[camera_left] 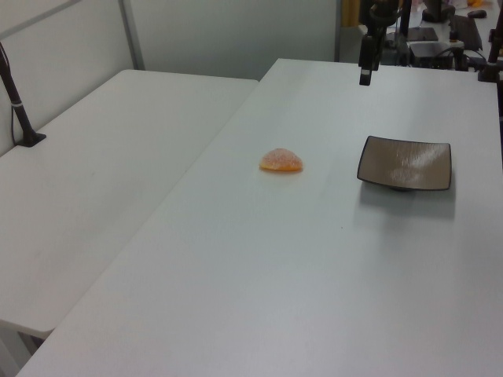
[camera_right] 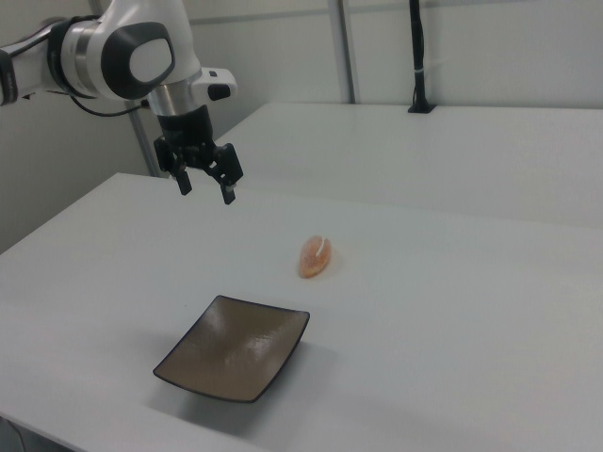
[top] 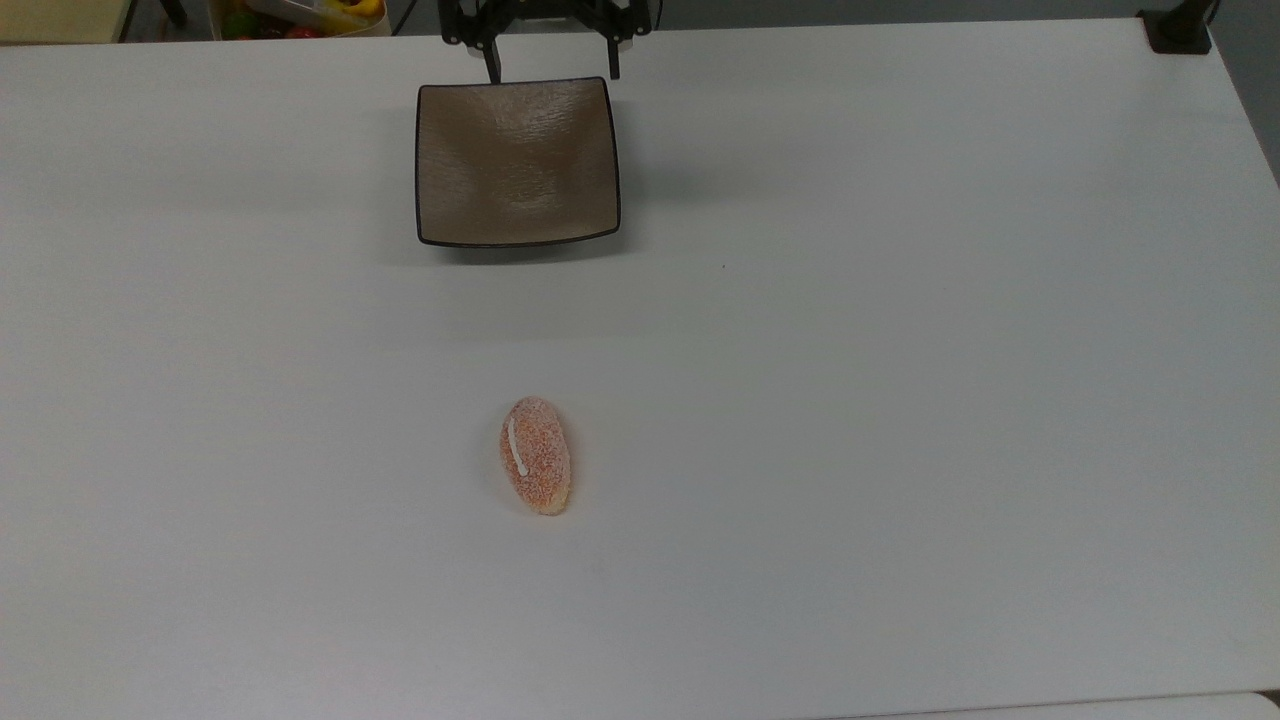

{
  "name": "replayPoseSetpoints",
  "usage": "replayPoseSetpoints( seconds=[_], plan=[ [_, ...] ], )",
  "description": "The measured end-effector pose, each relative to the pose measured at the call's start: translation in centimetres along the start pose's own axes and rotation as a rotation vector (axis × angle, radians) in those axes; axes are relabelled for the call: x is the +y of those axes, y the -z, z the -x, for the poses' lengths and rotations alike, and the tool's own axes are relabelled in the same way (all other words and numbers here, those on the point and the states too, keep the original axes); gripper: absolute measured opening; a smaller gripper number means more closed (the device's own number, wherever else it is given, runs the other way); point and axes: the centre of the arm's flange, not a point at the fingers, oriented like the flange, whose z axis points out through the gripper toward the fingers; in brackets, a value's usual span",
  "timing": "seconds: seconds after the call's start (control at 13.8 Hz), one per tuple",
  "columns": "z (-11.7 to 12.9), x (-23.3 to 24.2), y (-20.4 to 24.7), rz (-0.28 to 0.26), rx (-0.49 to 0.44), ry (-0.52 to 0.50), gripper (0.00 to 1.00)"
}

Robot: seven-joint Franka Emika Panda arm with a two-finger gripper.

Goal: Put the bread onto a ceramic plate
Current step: 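Move the open gripper over the orange bread roll and lower it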

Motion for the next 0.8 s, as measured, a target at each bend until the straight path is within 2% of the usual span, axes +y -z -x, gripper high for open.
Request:
replayPoseSetpoints(
  seconds=[0.44,0.8],
  plan=[
    [-1.0,-1.3,-2.2,-0.002,-0.018,0.027,1.00],
    [-1.7,-0.4,-2.4,-0.001,0.014,0.011,1.00]
  ],
)
